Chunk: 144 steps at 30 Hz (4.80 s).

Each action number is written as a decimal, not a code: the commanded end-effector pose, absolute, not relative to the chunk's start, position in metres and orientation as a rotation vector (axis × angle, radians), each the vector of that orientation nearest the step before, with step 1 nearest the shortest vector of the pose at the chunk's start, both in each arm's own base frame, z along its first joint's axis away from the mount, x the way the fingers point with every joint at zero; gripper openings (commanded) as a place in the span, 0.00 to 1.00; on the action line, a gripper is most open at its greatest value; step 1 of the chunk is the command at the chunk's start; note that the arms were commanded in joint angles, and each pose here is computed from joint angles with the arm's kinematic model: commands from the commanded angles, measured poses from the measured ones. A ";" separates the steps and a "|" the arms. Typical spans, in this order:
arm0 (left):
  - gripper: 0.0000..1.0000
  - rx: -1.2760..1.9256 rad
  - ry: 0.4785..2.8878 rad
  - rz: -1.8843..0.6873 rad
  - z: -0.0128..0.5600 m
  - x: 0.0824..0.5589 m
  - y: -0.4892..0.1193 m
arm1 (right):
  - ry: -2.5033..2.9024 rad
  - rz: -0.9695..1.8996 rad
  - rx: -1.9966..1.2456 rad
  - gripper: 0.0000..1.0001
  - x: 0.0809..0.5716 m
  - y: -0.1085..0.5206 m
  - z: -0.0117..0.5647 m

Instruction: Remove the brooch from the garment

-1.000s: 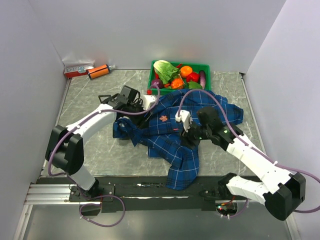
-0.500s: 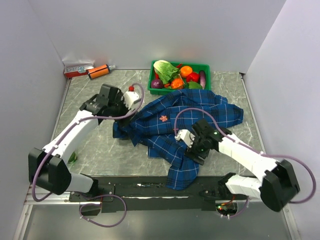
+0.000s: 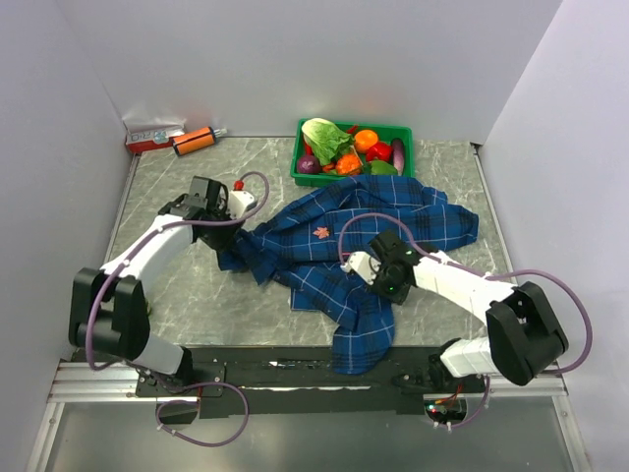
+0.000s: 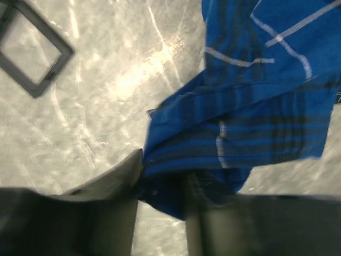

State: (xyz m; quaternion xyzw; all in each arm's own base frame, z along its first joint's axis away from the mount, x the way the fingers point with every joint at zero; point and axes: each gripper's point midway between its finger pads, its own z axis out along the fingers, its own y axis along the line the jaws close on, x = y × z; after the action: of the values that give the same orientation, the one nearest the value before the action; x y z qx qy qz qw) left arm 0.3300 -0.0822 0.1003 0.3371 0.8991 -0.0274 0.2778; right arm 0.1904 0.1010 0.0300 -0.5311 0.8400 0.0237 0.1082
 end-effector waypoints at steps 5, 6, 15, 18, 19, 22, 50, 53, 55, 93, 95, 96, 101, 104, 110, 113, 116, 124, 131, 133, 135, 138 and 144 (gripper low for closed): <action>0.01 0.887 2.251 -0.233 0.155 0.363 -0.114 | 1.989 -0.475 -1.613 0.03 0.297 0.051 0.096; 0.01 0.873 2.237 -0.236 0.162 0.366 -0.115 | 1.942 -0.562 -1.620 0.02 0.309 0.042 0.108; 0.01 0.842 2.147 -0.210 0.201 0.381 -0.117 | 2.269 0.075 -1.323 0.67 0.275 0.099 0.141; 0.01 0.836 2.141 -0.193 0.202 0.385 -0.116 | 2.421 0.396 -1.286 0.99 0.221 0.118 0.124; 0.01 0.829 2.139 -0.179 0.204 0.387 -0.114 | 2.473 0.440 -1.275 1.00 0.209 0.119 0.117; 0.01 0.801 2.124 -0.167 0.210 0.395 -0.109 | 2.571 0.553 -1.257 1.00 0.186 0.121 0.097; 0.01 0.766 2.114 -0.090 0.220 0.401 -0.077 | 2.574 -0.042 -1.641 0.20 0.225 0.053 0.038; 0.01 0.764 2.117 -0.116 0.218 0.405 -0.081 | 2.481 -0.271 -1.653 0.18 0.260 0.008 0.061; 0.01 0.757 2.109 -0.118 0.221 0.409 -0.082 | 2.412 -0.423 -1.596 0.19 0.288 -0.016 0.083; 0.57 0.707 2.068 -1.026 0.194 0.410 -0.265 | 2.379 0.777 -0.734 0.45 0.407 0.161 0.148; 0.56 0.686 2.105 -1.065 0.178 0.418 -0.274 | 2.391 0.758 -0.724 0.45 0.407 0.160 0.136; 0.55 0.681 2.116 -1.082 0.174 0.420 -0.276 | 2.433 0.755 -0.717 0.44 0.397 0.157 0.120; 0.55 0.617 2.223 -1.235 0.131 0.423 -0.292 | 2.538 0.676 -0.776 0.44 0.372 0.150 0.080; 0.57 0.583 2.256 -1.219 0.114 0.433 -0.297 | 2.582 0.693 -0.752 0.44 0.364 0.149 0.070; 0.60 0.543 2.314 -1.244 0.088 0.441 -0.301 | 2.594 0.699 -0.747 0.45 0.365 0.150 0.065; 0.55 0.558 2.335 -1.266 0.081 0.433 -0.303 | 2.597 0.714 -0.752 0.46 0.366 0.152 0.065; 0.52 0.577 2.357 -1.284 0.074 0.424 -0.306 | 2.611 0.727 -0.751 0.47 0.367 0.153 0.062; 0.45 0.646 2.355 -1.351 0.074 0.403 -0.325 | 2.623 0.733 -0.753 0.47 0.369 0.154 0.056; 0.27 0.643 2.376 -1.299 0.068 0.405 -0.325 | 2.624 0.733 -0.751 0.48 0.369 0.153 0.056; 0.28 0.643 2.389 -1.267 0.065 0.406 -0.322 | 2.621 0.730 -0.751 0.48 0.369 0.153 0.056; 0.42 0.607 2.430 -1.163 0.054 0.414 -0.315 | 2.621 0.731 -0.750 0.49 0.368 0.153 0.056; 0.34 0.627 2.456 -1.139 0.050 0.413 -0.313 | 2.624 0.734 -0.744 0.48 0.367 0.153 0.055; 0.27 0.626 2.490 -1.145 0.049 0.404 -0.309 | 2.616 0.723 -0.743 0.49 0.368 0.153 0.056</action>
State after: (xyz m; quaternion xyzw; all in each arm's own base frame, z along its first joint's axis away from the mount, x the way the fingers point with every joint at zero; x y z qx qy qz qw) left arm 0.4062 -0.3083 0.0413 0.2095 0.8736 -0.4063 0.1668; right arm 0.3577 0.1507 0.0461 -0.2568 0.9215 0.2562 0.1391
